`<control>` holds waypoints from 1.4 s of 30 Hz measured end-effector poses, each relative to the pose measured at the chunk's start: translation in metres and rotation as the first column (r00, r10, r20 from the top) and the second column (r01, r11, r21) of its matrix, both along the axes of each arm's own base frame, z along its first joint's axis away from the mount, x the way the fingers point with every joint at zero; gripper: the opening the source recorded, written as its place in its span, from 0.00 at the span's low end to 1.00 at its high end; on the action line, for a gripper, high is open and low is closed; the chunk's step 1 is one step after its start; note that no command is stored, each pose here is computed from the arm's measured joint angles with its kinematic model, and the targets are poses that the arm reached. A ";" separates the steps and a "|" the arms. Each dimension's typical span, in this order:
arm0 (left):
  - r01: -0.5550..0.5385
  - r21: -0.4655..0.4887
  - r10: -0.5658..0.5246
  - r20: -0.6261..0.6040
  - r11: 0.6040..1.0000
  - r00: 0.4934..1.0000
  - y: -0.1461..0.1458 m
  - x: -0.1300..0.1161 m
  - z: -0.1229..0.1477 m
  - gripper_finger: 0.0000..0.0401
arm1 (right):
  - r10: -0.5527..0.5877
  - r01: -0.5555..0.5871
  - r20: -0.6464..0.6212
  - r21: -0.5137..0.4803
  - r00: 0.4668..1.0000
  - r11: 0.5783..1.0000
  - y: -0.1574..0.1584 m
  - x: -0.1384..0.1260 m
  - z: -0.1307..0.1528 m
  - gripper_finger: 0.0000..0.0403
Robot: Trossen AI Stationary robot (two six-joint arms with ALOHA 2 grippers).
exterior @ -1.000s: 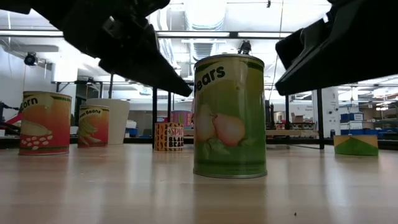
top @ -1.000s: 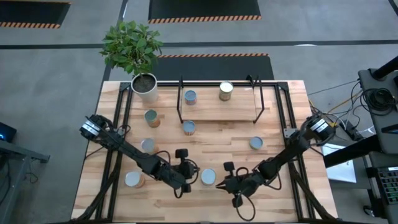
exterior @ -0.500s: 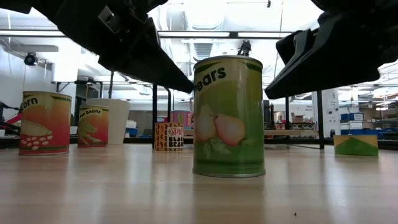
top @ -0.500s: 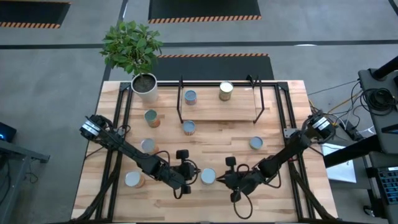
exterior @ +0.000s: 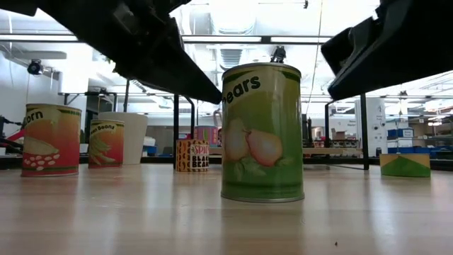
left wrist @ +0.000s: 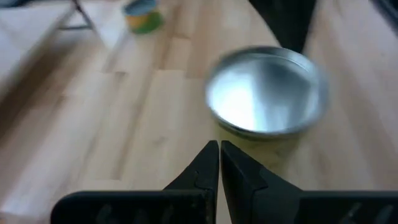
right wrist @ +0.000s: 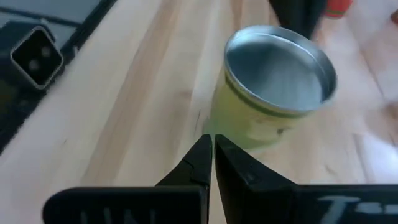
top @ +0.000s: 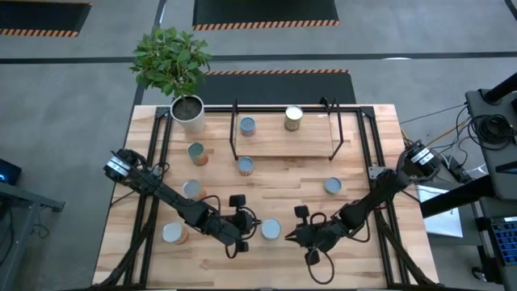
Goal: Pick and place cans onto a shelf
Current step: Put the canned pears on the shelf
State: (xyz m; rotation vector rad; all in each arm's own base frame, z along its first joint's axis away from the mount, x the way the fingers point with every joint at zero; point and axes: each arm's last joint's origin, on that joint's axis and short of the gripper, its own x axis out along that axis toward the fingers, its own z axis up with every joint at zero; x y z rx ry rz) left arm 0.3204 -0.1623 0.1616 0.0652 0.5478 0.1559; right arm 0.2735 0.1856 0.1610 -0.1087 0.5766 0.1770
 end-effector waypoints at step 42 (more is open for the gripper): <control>0.018 -0.035 -0.019 -0.052 0.999 0.998 -0.001 0.005 -0.010 0.00 | -0.177 0.175 -0.051 -0.040 0.983 0.984 -0.017 -0.014 0.014 0.13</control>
